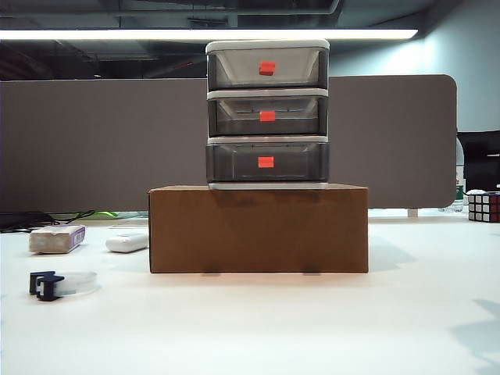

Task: Open the third layer of the drawer on the table, pick up the transparent tape on the table and put it in, and finally close the drawer.

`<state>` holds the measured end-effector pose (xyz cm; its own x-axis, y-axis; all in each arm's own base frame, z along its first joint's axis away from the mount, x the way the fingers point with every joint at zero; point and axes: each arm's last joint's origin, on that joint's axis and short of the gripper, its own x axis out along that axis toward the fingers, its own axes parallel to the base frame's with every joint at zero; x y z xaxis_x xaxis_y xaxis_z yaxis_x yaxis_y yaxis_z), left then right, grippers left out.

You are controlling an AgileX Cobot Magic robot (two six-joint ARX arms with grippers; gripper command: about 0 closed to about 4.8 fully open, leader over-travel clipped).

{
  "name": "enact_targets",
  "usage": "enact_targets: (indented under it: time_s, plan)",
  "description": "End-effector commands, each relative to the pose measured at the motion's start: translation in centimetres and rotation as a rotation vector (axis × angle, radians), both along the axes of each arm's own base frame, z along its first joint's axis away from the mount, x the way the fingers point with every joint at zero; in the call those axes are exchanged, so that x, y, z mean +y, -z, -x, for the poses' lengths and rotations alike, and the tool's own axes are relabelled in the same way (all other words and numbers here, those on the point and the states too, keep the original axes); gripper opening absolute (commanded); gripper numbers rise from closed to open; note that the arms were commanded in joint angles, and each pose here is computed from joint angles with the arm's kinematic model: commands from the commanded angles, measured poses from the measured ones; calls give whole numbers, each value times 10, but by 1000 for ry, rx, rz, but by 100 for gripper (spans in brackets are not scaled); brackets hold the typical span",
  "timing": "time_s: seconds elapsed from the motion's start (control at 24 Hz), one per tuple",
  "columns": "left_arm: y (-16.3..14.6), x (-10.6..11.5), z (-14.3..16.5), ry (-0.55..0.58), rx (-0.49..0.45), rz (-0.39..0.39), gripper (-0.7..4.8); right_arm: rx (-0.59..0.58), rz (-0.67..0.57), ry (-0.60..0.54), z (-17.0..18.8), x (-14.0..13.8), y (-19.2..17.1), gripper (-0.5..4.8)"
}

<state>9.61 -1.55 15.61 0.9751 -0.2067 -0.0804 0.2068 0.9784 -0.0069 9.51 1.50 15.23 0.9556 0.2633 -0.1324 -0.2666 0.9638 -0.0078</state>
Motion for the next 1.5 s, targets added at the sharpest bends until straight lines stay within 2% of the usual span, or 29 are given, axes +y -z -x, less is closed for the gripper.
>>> enact_targets:
  time_s: [0.04, 0.33, 0.37, 0.42, 0.46, 0.5, 0.62, 0.79, 0.92, 1.04, 1.08, 1.12, 1.21, 1.33, 1.5]
  plan:
    - [-3, 0, 0, 2, -18, 9, -5, -12, -5, 1, 0, 0, 0, -4]
    - [-3, 0, 0, 2, -18, 10, -5, -12, -5, 0, 0, 0, 0, -4]
    - [-3, 0, 0, 9, -13, 28, -5, -12, -5, 0, 0, 0, 0, -4]
    - [-4, -2, 1, 71, 4, 142, -5, -10, -21, -26, 0, 1, 0, -4]
    - [-7, -5, 2, 172, 37, 298, -5, 7, -93, -105, 1, 3, -1, -4]
    - [-8, -7, 3, 236, 57, 366, -5, 16, -133, -157, 1, 5, -1, -4]
    - [-9, -13, 5, 358, 87, 395, -5, 18, -199, -304, 3, 10, -4, -5]
    - [-12, -23, 9, 513, 92, 406, -3, -19, -231, -408, 5, 14, -10, -4]
    - [-19, -31, 13, 601, 74, 488, 59, -47, -258, -439, 6, 15, -15, -4]
    - [-24, -36, 16, 594, 32, 527, 57, -31, -319, -443, 6, 16, -17, -5]
    - [-24, -39, 17, 547, 53, 593, 57, 1, -381, -441, 6, 16, -18, -5]
    - [-23, -41, 18, 535, 72, 617, 57, 7, -392, -442, 6, 16, -18, -5]
    - [-21, -48, 20, 479, 84, 609, 57, 15, -392, -442, 7, 16, -19, -5]
    - [-20, -57, 24, 430, 62, 538, 57, 13, -385, -423, 8, 16, -25, -5]
    - [-19, -74, 30, 380, 46, 461, 57, -10, -314, -403, 13, 15, -40, -5]
